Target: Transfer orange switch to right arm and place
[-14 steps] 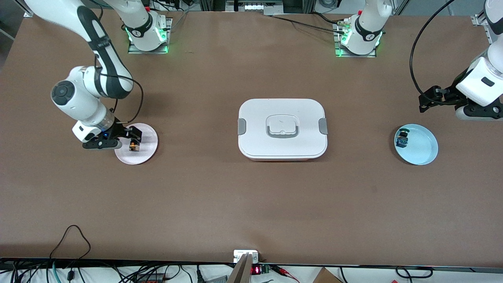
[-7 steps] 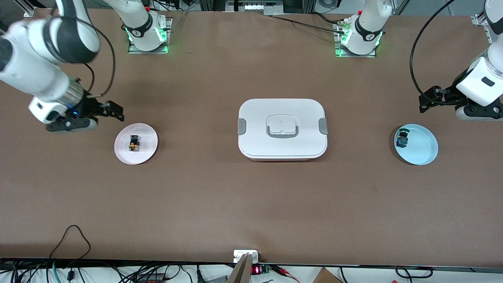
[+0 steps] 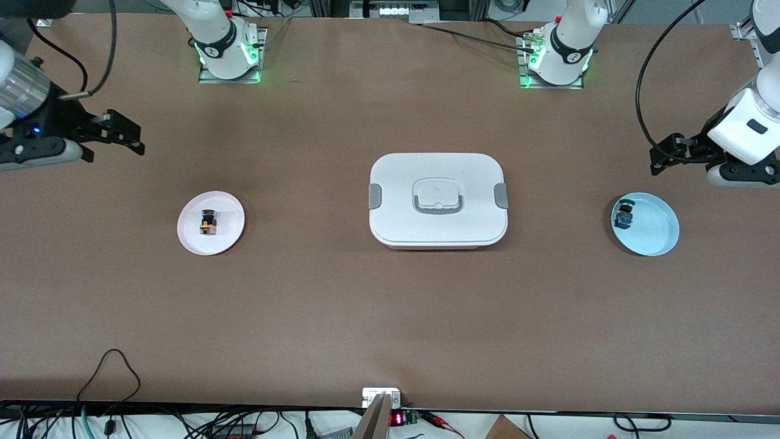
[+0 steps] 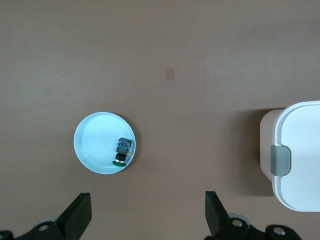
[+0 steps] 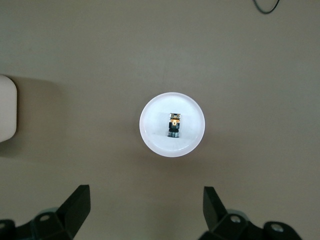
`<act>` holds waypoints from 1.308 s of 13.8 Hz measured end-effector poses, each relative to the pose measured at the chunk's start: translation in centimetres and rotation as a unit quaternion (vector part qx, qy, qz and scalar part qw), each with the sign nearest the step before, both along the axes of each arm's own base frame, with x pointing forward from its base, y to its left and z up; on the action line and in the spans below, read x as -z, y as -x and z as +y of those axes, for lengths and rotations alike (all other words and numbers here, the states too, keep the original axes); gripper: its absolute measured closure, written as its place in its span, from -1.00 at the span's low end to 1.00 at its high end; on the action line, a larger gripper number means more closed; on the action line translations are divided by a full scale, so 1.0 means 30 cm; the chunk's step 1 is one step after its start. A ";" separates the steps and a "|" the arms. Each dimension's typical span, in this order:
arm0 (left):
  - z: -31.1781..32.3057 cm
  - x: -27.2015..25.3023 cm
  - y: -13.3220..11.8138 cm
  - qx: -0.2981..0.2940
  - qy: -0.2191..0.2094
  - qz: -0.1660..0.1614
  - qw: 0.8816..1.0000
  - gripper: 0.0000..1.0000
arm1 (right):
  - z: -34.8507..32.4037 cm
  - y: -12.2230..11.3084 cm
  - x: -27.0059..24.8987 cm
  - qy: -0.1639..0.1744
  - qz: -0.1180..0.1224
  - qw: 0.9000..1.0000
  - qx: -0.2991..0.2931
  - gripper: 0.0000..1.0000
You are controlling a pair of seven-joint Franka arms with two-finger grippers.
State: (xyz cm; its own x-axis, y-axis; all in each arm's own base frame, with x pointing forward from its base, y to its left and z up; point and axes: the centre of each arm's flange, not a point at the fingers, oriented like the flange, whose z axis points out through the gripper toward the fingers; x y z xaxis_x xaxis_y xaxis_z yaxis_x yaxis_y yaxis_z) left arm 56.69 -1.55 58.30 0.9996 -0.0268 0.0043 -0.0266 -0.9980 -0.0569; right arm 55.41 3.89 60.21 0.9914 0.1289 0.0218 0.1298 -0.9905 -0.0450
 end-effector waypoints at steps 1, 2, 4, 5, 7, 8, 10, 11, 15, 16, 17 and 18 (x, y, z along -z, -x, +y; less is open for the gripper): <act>0.000 0.000 0.000 0.000 0.000 0.000 1.000 -1.00 | -0.007 -0.001 -0.012 0.000 0.000 1.000 0.001 -1.00; 0.000 0.000 0.000 0.000 0.000 0.000 1.000 -1.00 | -0.009 -0.001 -0.009 0.001 0.007 1.000 0.002 -1.00; 0.000 0.000 0.000 0.000 0.000 0.000 1.000 -1.00 | -0.008 -0.001 0.011 0.002 0.023 1.000 0.001 -1.00; 0.000 -0.001 0.000 0.000 0.000 -0.001 1.000 -1.00 | -0.008 -0.004 0.022 0.002 0.028 1.000 0.001 -1.00; 0.000 -0.002 -0.001 0.000 0.000 -0.001 1.000 -1.00 | -0.011 -0.012 0.043 0.002 0.035 0.999 0.002 -1.00; 0.000 -0.003 -0.001 0.000 0.000 -0.002 1.000 -1.00 | -0.009 -0.011 0.049 0.003 0.040 0.999 0.002 -1.00; 0.000 -0.003 -0.001 0.000 0.000 -0.002 1.000 -1.00 | -0.003 -0.009 0.049 0.003 0.042 0.999 0.002 -1.00; 0.000 -0.004 -0.002 0.000 0.000 -0.003 1.000 -1.00 | -0.001 -0.009 0.049 0.003 0.041 0.999 0.002 -1.00; -0.001 -0.015 -0.003 0.000 0.000 -0.006 1.000 -1.00 | 0.000 -0.012 0.037 0.003 0.036 0.999 0.003 -1.00; -0.002 -0.016 -0.003 0.001 0.000 -0.006 1.000 -1.00 | 0.000 -0.012 0.037 0.003 0.035 0.999 0.003 -1.00; -0.002 -0.016 -0.003 0.001 0.000 -0.006 1.000 -1.00 | -0.001 -0.012 0.037 0.003 0.035 0.999 0.003 -1.00; -0.002 -0.016 -0.003 0.001 0.000 -0.006 1.000 -1.00 | -0.002 -0.013 0.038 0.003 0.036 0.999 0.004 -1.00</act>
State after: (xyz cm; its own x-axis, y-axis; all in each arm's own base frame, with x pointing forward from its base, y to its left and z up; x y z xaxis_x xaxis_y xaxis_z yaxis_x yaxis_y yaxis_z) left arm 56.79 -1.60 58.77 0.9995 -0.0279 0.0172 -0.0269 -0.9980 -0.0568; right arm 55.81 3.83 59.07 0.9913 0.1217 -0.0494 0.1193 -0.9917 -0.0489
